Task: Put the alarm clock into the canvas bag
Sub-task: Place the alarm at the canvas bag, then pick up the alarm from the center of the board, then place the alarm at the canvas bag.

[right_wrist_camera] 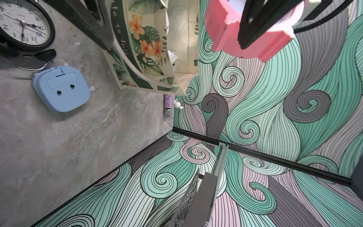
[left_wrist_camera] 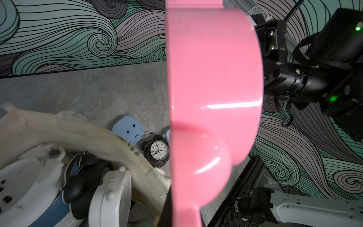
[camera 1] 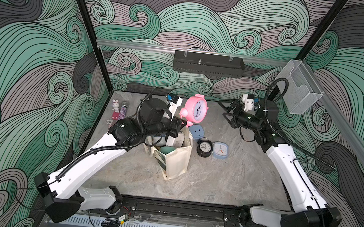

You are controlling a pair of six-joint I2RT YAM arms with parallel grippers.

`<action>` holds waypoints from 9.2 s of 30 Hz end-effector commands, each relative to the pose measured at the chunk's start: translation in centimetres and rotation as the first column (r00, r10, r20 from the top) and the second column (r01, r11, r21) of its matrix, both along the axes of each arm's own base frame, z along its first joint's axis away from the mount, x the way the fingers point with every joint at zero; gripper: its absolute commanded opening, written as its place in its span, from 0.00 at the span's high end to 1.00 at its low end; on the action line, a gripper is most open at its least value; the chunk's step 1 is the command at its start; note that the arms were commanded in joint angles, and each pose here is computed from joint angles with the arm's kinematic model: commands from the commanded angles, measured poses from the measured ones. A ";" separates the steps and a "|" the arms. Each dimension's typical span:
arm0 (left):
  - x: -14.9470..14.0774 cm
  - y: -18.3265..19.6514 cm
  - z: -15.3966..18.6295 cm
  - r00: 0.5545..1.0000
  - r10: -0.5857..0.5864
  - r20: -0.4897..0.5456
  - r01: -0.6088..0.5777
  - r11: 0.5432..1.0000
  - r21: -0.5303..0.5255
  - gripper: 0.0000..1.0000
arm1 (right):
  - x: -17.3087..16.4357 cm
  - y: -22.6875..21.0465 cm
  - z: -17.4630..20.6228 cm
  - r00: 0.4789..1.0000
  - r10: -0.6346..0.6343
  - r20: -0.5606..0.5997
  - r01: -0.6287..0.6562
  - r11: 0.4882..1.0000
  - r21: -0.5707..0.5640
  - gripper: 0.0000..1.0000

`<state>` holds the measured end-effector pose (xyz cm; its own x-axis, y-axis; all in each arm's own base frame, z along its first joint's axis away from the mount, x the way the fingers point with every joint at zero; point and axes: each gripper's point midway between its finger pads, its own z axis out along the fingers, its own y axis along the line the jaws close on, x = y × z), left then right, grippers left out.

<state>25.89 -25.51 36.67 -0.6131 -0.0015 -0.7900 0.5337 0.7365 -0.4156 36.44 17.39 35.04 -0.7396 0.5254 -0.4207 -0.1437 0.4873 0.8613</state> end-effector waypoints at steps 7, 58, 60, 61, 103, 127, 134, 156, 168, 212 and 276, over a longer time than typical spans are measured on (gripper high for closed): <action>-2.4 5.7 -1.4 0.975 0.096 -0.198 -0.095 0.995 0.017 1.00 | -3.6 1.1 -5.0 0.995 0.098 -0.017 -0.099 0.963 -0.252 0.01; 1.6 12.0 -5.7 0.927 0.281 -0.249 -0.225 0.946 0.232 0.25 | -4.8 12.3 -9.4 0.889 0.456 -0.040 -0.395 0.719 -0.571 0.25; 2.2 11.6 -5.9 0.927 0.274 -0.255 -0.215 0.947 0.237 0.28 | -4.8 12.4 -9.4 0.888 0.458 -0.040 -0.397 0.719 -0.570 0.27; 2.4 11.1 -6.0 0.930 0.260 -0.259 -0.202 0.951 0.233 0.31 | -4.8 12.4 -9.4 0.888 0.458 -0.041 -0.398 0.719 -0.570 0.27; 1.8 2.3 -0.7 0.982 -0.036 -0.183 0.019 0.996 -0.090 0.01 | 0.4 -9.1 -24.0 0.931 -0.257 -0.259 -0.077 0.554 -0.829 0.01; 1.1 3.4 -1.2 0.984 -0.030 -0.176 0.034 0.999 0.023 0.01 | 0.8 -7.9 -30.5 0.869 -0.274 -0.411 -0.188 0.587 -0.788 0.01; 1.0 3.5 -1.5 0.984 -0.028 -0.175 0.033 0.999 0.022 0.02 | 0.6 -7.8 -31.9 0.849 -0.284 -0.446 -0.209 0.594 -0.777 0.03; 1.4 2.9 -2.4 0.980 -0.042 -0.195 0.043 0.999 0.002 0.05 | 1.9 -7.4 -23.6 0.928 -0.204 -0.312 -0.076 0.716 -0.694 0.28; 2.2 -0.9 -2.2 0.963 -0.186 -0.194 0.170 0.981 -0.097 0.12 | 2.8 -1.8 -8.4 0.991 -0.048 -0.123 0.008 0.952 -0.305 0.33; 6.7 -9.8 -2.4 0.965 -0.210 -0.160 0.212 0.977 -0.004 0.60 | -2.1 4.7 -0.1 0.989 0.144 0.036 -0.135 0.975 -0.176 0.36; 3.5 5.4 -13.0 0.791 0.221 -0.570 -0.185 0.975 0.121 0.40 | -4.0 -0.8 -20.0 0.989 0.052 -0.136 -0.130 0.740 -0.660 0.01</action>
<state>29.59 -21.27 23.80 -0.9432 -0.1268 -0.3070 0.0741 0.8206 -0.5667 31.77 16.56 15.28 -0.8363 0.0932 -0.5403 -0.1342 0.9206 0.3667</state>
